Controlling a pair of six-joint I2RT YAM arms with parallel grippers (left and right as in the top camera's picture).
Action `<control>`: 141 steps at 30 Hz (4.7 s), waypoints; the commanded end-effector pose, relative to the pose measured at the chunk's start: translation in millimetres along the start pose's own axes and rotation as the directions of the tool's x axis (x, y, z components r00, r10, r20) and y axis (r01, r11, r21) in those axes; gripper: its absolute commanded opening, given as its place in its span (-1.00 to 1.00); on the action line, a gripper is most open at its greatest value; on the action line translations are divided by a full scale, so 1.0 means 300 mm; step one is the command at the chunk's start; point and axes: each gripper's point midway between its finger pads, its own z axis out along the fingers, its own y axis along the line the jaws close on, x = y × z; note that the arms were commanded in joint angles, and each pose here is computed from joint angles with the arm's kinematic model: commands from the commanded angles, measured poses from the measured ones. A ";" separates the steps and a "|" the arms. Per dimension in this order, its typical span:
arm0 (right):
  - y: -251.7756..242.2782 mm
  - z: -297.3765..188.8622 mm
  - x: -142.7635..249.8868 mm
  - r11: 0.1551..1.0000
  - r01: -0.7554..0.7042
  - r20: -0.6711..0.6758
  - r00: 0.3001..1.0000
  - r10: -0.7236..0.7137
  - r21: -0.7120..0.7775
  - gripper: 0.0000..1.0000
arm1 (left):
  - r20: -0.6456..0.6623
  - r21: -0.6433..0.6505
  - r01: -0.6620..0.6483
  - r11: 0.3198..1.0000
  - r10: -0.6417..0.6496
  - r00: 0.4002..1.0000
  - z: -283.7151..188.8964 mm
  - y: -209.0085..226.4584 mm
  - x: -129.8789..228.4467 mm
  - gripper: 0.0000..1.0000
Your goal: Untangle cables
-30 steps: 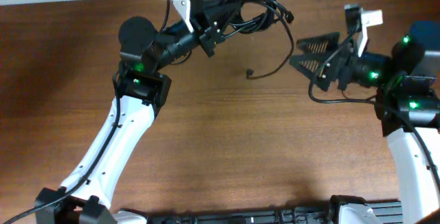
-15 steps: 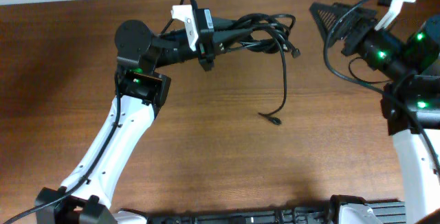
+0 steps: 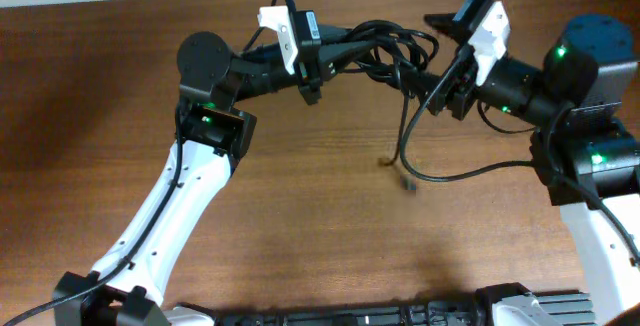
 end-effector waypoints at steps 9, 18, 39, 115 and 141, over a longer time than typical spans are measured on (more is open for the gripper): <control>-0.021 -0.004 -0.045 0.998 0.038 0.019 0.999 -0.039 0.057 -0.92 | 0.004 0.032 -0.004 0.999 0.004 1.000 -0.001 -0.020 -0.018 0.99; -0.073 -0.010 -0.077 0.990 -0.020 0.053 0.999 0.013 0.138 -0.92 | 0.042 -0.211 0.419 0.883 -0.420 0.906 -0.114 0.174 0.030 0.98; -0.070 -0.008 -0.060 0.991 -0.030 0.036 0.999 0.025 0.134 -0.92 | 0.046 -0.060 0.320 0.945 -0.318 0.947 -0.045 0.063 -0.040 -1.00; -0.050 -0.019 0.125 0.985 0.126 -0.203 0.974 -0.100 0.116 -0.92 | 0.100 0.010 -0.043 0.999 0.042 0.994 -0.123 0.031 -0.153 0.98; -0.124 -0.038 0.142 0.948 0.241 -0.277 0.944 -0.179 0.208 -0.92 | -0.077 0.005 0.159 0.987 -0.158 0.984 -0.015 0.000 0.067 -1.00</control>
